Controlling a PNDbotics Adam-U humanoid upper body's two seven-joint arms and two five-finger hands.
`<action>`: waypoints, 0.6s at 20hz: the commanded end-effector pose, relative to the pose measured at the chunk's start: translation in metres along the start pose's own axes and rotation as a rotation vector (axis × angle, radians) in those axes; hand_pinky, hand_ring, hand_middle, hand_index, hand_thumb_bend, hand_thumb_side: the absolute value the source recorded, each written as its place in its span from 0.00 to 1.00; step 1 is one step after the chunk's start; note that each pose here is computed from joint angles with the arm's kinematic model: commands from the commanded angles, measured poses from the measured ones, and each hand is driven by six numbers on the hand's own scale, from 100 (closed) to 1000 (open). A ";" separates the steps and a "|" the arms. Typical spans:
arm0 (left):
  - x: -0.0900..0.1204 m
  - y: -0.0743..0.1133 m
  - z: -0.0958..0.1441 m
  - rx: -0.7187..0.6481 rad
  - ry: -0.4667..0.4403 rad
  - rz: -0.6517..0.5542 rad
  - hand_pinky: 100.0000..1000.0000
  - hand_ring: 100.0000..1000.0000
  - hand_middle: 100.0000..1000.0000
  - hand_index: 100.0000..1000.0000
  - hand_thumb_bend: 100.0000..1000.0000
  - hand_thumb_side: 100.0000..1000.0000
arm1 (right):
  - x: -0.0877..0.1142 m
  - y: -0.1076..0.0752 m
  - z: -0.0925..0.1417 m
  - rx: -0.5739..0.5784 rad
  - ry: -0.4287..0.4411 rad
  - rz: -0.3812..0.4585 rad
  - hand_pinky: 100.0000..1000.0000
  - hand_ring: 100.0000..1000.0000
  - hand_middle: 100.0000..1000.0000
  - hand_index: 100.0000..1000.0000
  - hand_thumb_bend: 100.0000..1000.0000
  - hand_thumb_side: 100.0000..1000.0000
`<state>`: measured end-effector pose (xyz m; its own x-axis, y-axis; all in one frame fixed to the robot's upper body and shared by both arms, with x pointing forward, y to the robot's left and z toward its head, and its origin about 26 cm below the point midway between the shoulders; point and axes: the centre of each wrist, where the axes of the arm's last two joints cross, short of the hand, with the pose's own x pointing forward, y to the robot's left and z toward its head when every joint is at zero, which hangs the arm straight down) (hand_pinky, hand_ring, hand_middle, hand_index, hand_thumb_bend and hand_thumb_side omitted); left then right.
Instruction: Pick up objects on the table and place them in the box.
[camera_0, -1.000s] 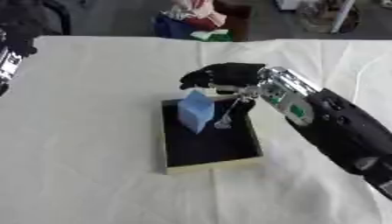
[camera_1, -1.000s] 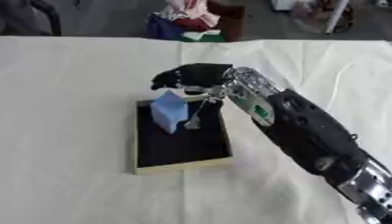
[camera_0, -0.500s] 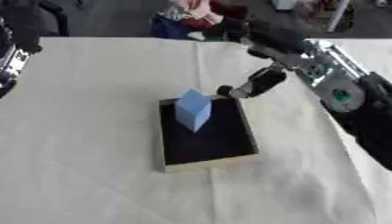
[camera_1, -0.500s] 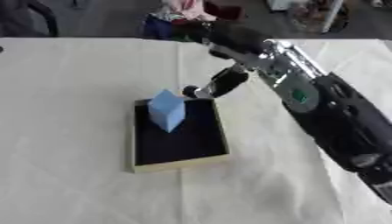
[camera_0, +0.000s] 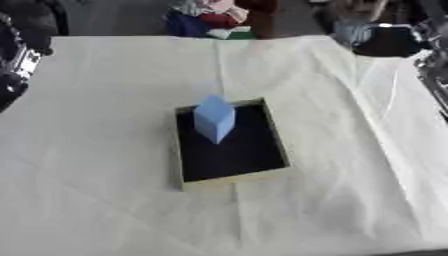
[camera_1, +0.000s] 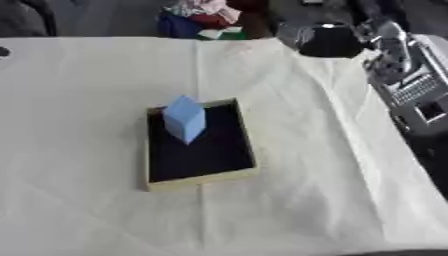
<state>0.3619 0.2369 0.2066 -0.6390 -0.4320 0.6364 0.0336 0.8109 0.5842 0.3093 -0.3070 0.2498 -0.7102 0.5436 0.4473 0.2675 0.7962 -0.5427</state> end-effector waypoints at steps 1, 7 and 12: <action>0.002 0.013 0.002 0.029 -0.005 -0.033 0.67 0.77 0.81 0.87 0.23 0.77 | 0.011 -0.007 0.005 -0.095 -0.020 -0.042 0.79 0.78 0.82 0.93 0.33 0.32; -0.001 0.013 0.009 0.055 0.008 -0.022 0.66 0.77 0.81 0.87 0.23 0.77 | 0.001 0.001 0.028 -0.128 0.031 -0.071 0.77 0.76 0.79 0.90 0.31 0.31; -0.001 0.012 0.012 0.073 0.007 -0.012 0.66 0.77 0.81 0.87 0.23 0.77 | -0.004 0.005 0.040 -0.122 0.062 -0.075 0.76 0.75 0.78 0.90 0.30 0.31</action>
<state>0.3561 0.2478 0.1966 -0.6133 -0.4388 0.6567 -0.0034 0.8329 0.5534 0.2908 -0.3146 0.2074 -0.6712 0.4830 0.5624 0.2795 0.8675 -0.4115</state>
